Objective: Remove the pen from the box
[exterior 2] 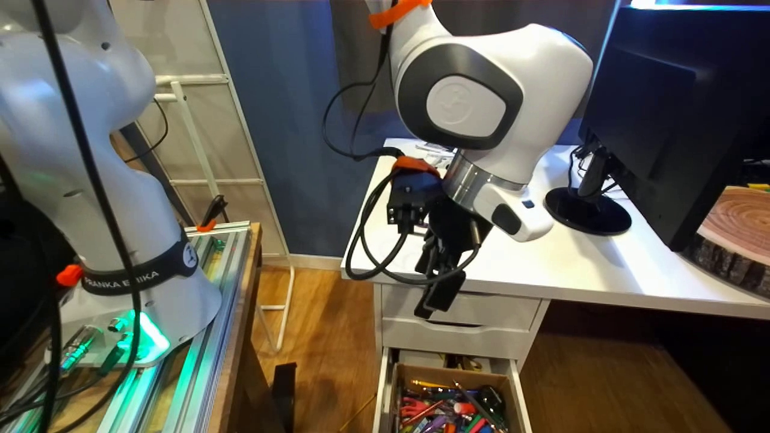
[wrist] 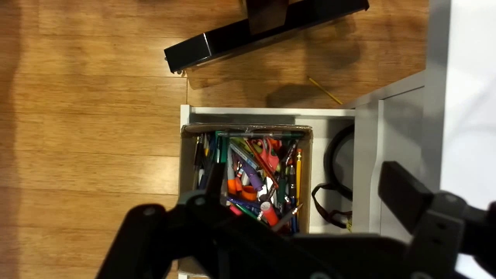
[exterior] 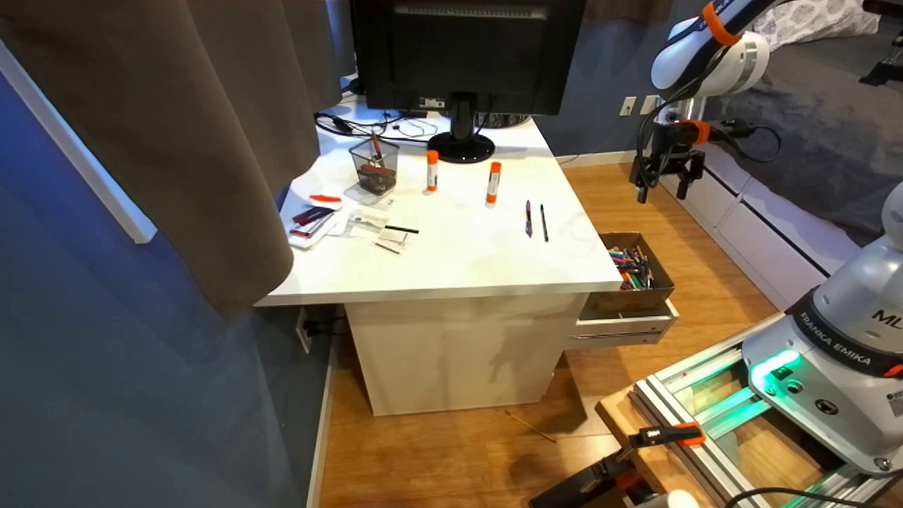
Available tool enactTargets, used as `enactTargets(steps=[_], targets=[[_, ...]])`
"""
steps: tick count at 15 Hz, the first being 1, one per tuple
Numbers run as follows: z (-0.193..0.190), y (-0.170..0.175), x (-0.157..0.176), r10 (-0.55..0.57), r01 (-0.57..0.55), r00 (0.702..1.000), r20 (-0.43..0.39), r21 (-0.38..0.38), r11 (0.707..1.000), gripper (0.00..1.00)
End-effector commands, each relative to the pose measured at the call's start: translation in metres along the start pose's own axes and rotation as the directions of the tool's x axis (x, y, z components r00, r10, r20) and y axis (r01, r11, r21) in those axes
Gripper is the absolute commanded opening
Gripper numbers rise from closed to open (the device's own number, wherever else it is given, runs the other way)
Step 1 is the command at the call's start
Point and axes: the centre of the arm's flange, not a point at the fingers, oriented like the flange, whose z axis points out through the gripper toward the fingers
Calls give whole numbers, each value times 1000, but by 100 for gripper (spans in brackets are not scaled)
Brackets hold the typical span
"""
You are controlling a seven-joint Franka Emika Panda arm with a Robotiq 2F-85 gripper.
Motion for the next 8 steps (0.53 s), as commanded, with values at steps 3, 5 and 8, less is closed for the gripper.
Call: enactTargets(steps=[3,5,8], targets=[[-5,0,0,-1,1,1000,-10,2,1000,100],[-6,0,-1,0,0,1000,-12,2,1000,100],[6,4,26,51,-52,998,-39,-8,999,100]])
